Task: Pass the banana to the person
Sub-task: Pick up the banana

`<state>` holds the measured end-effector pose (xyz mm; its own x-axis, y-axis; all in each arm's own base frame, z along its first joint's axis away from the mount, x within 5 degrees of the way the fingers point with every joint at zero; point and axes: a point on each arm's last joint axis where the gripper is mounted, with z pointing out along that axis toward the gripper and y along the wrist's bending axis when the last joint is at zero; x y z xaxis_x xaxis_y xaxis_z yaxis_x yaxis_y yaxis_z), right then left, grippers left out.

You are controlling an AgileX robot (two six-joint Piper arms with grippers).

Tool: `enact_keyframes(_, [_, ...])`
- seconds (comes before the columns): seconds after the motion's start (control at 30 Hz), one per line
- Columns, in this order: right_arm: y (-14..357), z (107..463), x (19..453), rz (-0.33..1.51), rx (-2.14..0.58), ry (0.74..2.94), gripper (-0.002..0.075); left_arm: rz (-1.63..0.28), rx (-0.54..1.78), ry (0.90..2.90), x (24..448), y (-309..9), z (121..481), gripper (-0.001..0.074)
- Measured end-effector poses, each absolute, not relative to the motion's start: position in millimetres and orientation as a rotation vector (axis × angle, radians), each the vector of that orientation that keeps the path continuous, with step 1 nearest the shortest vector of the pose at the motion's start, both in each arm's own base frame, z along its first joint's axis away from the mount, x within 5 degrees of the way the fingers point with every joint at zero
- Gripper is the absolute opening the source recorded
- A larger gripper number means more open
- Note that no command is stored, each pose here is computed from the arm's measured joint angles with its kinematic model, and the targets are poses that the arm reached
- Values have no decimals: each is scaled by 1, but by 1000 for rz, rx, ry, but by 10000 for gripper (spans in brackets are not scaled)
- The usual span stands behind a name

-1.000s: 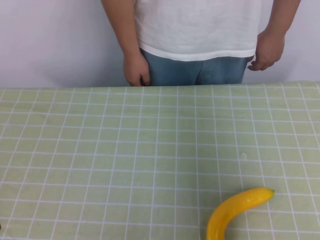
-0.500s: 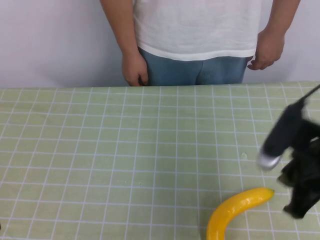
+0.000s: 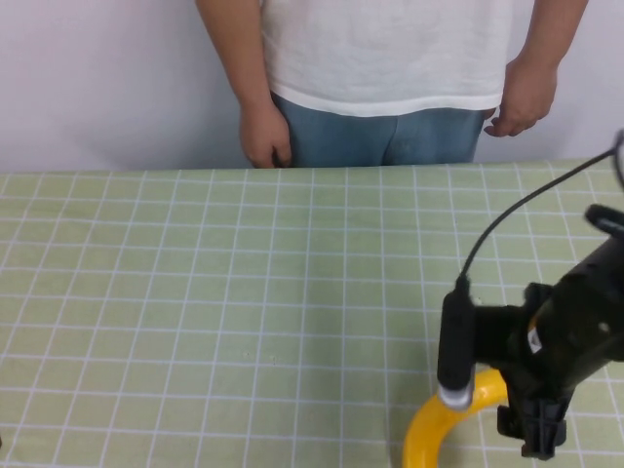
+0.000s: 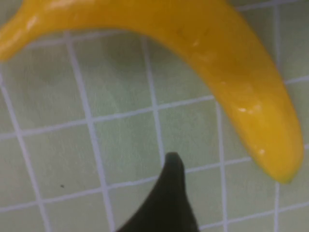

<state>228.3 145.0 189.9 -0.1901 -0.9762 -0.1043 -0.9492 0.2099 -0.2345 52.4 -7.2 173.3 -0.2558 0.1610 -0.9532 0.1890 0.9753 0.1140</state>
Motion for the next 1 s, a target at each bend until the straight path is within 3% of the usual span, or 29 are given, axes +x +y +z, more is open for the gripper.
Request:
enact_keyframes(0.2, [153, 169, 239, -194, -2021, 2095, 559, -27, 256, 1837, 52, -7, 173, -4])
enact_keyframes(0.43, [159, 134, 248, -188, -2093, 2111, 555, -27, 256, 1837, 52, -7, 173, -4])
enact_keyframes(0.53, [159, 128, 249, -187, -2063, 2158, 468, -27, 256, 1837, 52, -7, 173, -4])
enact_keyframes(0.63, [158, 128, 249, -203, -2018, 2197, 250, -27, 256, 1837, 52, -7, 173, -4])
enact_keyframes(0.83, [155, 143, 249, -235, -1968, 2196, 257, -27, 256, 1837, 52, -7, 173, -4])
enact_keyframes(1.0, [152, 185, 242, -227, -1843, 2128, 257, -27, 256, 1837, 52, -7, 173, -4])
